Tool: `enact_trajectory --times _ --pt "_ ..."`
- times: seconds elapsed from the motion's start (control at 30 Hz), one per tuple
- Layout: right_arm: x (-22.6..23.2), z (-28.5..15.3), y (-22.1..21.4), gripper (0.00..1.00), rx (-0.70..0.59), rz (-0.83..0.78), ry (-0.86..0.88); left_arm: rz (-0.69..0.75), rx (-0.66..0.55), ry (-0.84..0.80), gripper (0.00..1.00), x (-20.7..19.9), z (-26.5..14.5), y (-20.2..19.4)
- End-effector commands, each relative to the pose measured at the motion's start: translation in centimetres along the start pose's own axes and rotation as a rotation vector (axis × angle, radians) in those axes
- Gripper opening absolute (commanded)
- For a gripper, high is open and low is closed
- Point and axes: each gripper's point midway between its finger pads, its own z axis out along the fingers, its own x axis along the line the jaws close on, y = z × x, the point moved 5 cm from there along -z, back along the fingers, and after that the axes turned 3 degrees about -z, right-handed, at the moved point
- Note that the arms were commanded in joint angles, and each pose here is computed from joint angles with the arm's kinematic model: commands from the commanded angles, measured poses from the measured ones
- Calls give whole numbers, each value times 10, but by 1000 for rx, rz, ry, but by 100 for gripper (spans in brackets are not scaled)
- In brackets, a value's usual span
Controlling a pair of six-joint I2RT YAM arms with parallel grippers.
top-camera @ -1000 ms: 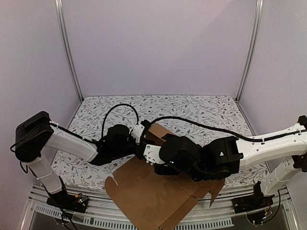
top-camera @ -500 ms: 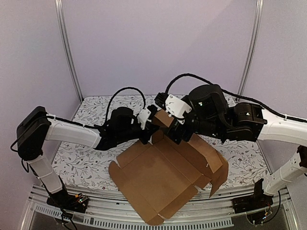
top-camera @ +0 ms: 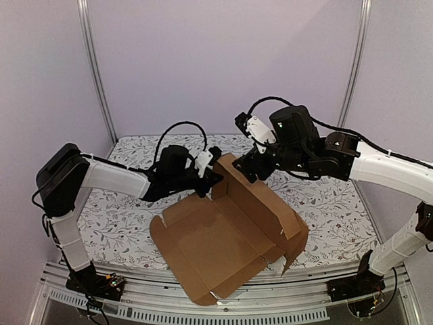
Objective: Fold the paper box
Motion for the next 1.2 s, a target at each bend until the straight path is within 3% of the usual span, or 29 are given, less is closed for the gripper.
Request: enact_trajectory --times 0.0,0.1,0.33,0.7,1.17 --pt "-8 14 11 78 -60 148 46 -44 -7 -50 0 -2 6 -11" --pt "-10 26 13 62 -72 186 46 -58 -1 -72 0 -4 10 -19" --pt "-11 53 18 1 -81 269 71 -67 7 -75 2 -5 10 -31" --pt "-3 94 7 0 -62 332 69 -113 -16 -68 5 -6 6 -44" --pt "17 128 -47 0 33 391 110 -143 -56 -78 16 -8 5 -52"
